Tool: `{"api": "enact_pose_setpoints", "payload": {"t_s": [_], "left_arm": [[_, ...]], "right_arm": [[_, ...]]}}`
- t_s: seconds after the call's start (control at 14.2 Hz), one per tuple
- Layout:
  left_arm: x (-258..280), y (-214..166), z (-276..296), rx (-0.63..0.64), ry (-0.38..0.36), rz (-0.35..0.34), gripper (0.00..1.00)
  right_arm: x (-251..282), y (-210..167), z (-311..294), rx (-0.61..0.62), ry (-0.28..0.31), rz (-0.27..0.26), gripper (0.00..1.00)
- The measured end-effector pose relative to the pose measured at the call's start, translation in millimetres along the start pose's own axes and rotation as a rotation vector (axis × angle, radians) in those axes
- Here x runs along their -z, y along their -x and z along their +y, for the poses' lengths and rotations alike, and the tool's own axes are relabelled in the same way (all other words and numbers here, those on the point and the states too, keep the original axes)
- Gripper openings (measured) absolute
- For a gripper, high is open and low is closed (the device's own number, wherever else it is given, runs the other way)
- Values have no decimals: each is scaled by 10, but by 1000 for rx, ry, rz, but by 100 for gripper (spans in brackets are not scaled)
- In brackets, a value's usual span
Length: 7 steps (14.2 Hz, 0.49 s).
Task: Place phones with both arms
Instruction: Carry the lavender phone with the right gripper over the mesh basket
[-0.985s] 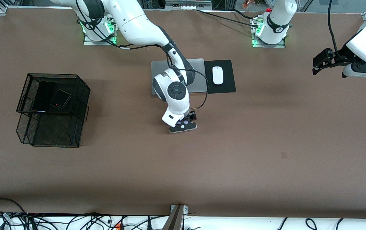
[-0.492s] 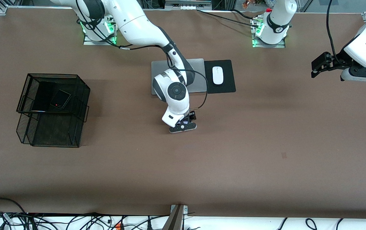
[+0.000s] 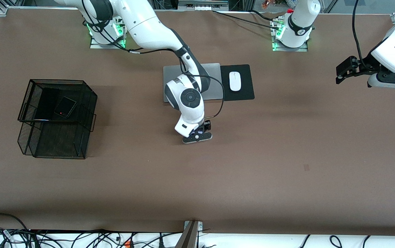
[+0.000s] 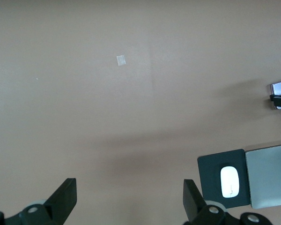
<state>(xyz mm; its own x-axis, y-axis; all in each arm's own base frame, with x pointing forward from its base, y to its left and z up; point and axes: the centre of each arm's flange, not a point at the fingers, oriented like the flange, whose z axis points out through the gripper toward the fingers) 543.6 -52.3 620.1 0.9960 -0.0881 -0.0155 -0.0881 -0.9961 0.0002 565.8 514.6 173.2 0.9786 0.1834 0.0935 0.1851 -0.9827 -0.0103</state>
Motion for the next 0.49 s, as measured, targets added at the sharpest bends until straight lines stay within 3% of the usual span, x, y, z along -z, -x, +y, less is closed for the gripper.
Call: {"api": "enact_pose_setpoints", "payload": {"t_s": [0.28, 0.49], "left_arm": [[-9, -5, 0, 0, 0, -2, 100], [-29, -15, -1, 0, 0, -5, 100]], "right_arm": [[191, -175, 153, -19, 11, 44, 84], [928, -559, 707, -68, 57, 64, 84]]}}
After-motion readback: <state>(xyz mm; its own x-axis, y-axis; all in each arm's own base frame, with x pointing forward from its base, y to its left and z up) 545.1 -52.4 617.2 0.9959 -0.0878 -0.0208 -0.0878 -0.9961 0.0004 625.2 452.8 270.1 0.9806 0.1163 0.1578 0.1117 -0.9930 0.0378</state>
